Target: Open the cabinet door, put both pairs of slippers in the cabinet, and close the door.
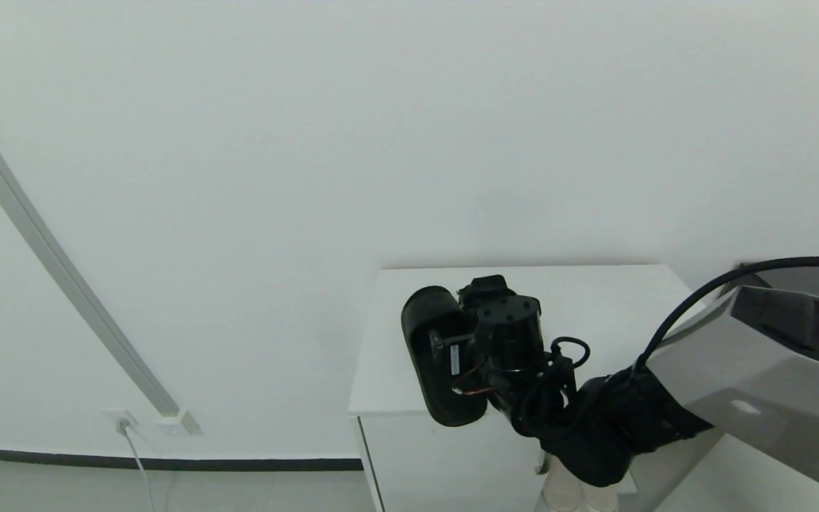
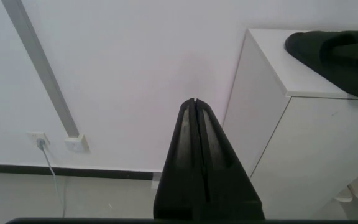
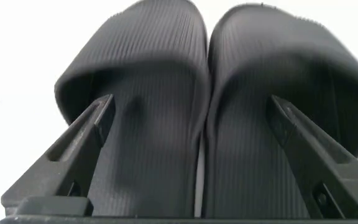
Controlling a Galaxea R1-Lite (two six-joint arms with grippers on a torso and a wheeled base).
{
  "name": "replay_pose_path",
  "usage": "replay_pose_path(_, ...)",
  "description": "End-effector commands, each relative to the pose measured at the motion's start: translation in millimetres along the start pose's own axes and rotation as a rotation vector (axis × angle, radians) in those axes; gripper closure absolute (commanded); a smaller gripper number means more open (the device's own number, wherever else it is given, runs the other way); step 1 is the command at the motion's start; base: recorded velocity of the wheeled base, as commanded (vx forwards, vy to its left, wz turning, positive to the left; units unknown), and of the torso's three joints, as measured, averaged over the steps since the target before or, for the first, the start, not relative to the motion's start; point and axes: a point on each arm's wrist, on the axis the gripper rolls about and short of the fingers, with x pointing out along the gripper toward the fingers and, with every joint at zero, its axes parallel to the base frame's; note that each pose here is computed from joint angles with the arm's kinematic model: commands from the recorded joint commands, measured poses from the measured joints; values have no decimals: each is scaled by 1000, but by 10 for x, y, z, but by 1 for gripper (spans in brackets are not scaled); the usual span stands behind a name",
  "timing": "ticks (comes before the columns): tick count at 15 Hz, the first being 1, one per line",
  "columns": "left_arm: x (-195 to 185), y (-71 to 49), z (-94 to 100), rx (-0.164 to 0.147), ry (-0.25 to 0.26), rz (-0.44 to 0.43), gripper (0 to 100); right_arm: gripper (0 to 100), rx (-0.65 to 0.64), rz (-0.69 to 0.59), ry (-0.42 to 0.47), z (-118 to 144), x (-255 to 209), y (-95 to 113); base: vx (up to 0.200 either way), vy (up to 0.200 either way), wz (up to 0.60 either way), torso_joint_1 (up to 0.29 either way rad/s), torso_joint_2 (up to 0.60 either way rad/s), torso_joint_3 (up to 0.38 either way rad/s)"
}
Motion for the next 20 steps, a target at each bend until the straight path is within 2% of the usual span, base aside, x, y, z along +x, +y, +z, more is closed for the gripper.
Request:
replay_pose_path(1,1,0,0,-1,1,1,100,0,-20,-7,-2,-118,159,7,0,0,0,0,0,0)
replay_pose_path(7,1,0,0,-1,1,1,100,0,-19,-35,-48,-74,417,-27,0,0,0,0,0,0)
replay_pose_path(8,1,0,0,-1,1,1,100,100,-19,-36,-48,-79,427,-30,0,0,0,0,0,0)
replay_pose_path(15,1,0,0,-2,1,1,100,100,-21,-38,-47,-73,395,-38,0,0,0,0,0,0)
replay_pose_path(18,1,0,0,-4,1,3,100,100,-34,-24,-95,185,107,-136,0,0,0,0,0,0)
replay_pose_path(20,1,0,0,-2,1,1,100,100,-36,58,-109,402,-234,-249,0,0,0,0,0,0)
